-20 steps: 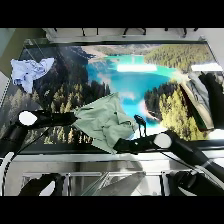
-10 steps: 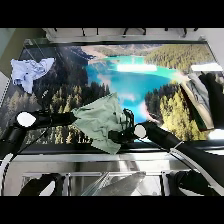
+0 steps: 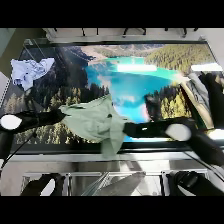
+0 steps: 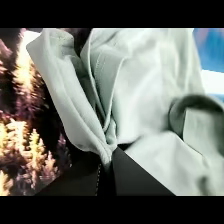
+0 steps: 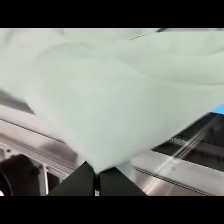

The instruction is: Fold the shirts.

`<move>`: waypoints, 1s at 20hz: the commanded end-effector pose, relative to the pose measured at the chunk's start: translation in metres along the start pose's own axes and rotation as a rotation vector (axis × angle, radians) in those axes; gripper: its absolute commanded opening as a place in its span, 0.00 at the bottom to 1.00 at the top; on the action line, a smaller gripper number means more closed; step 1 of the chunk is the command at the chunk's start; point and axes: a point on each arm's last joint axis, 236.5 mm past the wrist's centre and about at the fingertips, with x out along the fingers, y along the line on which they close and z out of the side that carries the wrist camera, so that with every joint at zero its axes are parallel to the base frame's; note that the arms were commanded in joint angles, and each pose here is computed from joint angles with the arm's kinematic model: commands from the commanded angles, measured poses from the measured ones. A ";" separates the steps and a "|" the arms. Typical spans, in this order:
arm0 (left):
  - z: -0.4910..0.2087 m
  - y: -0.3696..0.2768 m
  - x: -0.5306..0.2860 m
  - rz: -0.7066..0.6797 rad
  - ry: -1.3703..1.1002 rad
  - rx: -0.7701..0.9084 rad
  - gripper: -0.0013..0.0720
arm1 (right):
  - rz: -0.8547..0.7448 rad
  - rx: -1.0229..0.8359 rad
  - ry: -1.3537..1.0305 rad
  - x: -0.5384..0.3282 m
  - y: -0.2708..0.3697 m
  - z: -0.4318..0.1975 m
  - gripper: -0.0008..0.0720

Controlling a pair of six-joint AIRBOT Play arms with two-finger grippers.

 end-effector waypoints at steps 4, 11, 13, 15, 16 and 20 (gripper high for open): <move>0.034 -0.034 -0.082 -0.021 -0.248 0.112 0.04 | -0.026 -0.013 -0.406 -0.139 -0.034 0.043 0.04; 0.078 -0.168 -0.260 -0.192 -0.658 0.383 0.04 | 0.017 -0.252 -0.663 -0.225 0.009 0.041 0.04; 0.081 -0.207 -0.318 -0.265 -0.764 0.438 0.04 | 0.026 -0.334 -0.742 -0.256 0.032 0.043 0.04; 0.088 -0.231 -0.360 -0.281 -0.825 0.490 0.04 | 0.023 -0.383 -0.823 -0.287 0.050 0.047 0.04; 0.094 -0.235 -0.369 -0.262 -0.825 0.506 0.04 | 0.028 -0.410 -0.868 -0.302 0.060 0.050 0.04; 0.128 -0.219 -0.316 -0.130 -0.620 0.526 0.04 | 0.024 -0.406 -0.881 -0.303 0.070 0.087 0.04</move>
